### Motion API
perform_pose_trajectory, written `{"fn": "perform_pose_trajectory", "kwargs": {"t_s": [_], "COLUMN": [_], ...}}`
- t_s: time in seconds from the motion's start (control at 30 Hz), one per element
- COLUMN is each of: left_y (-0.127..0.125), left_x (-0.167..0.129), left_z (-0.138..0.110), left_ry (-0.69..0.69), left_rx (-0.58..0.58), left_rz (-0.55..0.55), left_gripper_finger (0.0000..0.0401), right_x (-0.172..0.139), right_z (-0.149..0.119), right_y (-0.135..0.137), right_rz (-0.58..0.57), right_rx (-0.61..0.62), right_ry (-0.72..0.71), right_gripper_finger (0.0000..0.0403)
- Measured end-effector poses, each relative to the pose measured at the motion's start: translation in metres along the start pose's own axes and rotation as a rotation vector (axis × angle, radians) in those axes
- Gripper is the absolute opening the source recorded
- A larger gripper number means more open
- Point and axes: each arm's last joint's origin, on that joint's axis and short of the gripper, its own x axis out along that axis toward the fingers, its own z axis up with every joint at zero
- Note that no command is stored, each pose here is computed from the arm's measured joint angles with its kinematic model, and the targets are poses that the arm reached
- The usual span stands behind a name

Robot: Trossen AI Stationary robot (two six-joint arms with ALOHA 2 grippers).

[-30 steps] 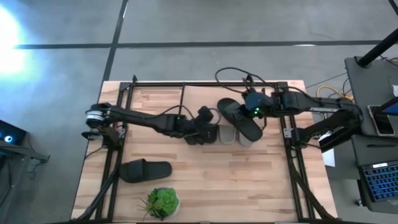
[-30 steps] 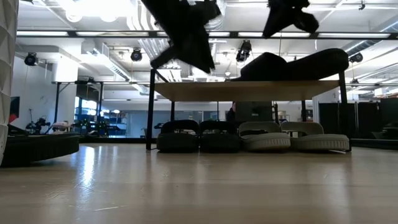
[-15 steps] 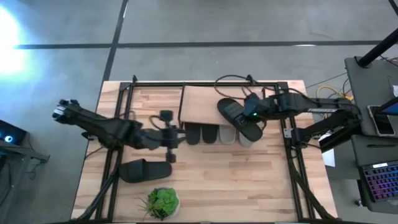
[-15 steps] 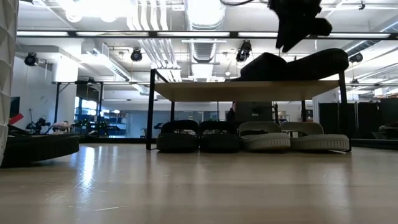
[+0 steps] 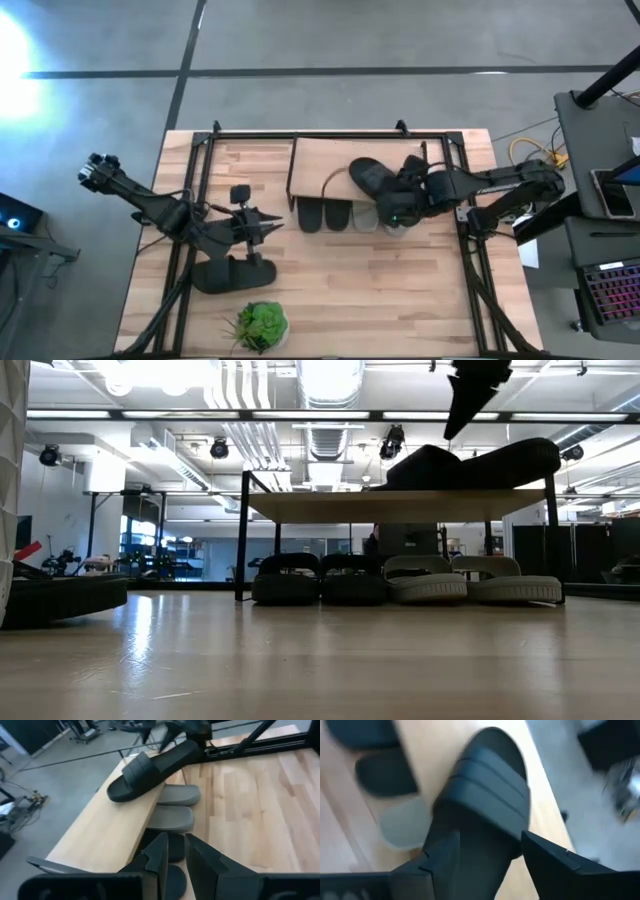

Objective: Pick and place slides into the shelf
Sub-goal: Put the black slipper on the shelf

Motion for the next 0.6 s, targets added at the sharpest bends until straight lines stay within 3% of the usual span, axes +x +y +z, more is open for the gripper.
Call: {"fn": "perform_pose_trajectory", "kwargs": {"t_s": [0.2, 0.3, 0.6], "left_y": [0.000, 0.001, 0.010], "left_x": [-0.004, -0.008, -0.024], "left_z": [-0.001, -0.001, 0.003], "left_ry": [-0.015, -0.029, -0.081], "left_rx": [0.006, -0.045, -0.169], "left_rz": [0.057, 0.061, 0.035], "left_gripper_finger": [0.0051, 0.0051, 0.0051], "right_x": [0.012, 0.014, 0.030], "right_z": [-0.001, 0.002, 0.004], "right_y": [0.013, 0.013, 0.008], "right_rz": [-0.127, -0.179, -0.190], "right_rx": [-0.270, -0.318, -0.367], "right_ry": [-0.009, -0.026, 0.001], "right_gripper_finger": [0.0230, 0.0240, 0.0249]}}
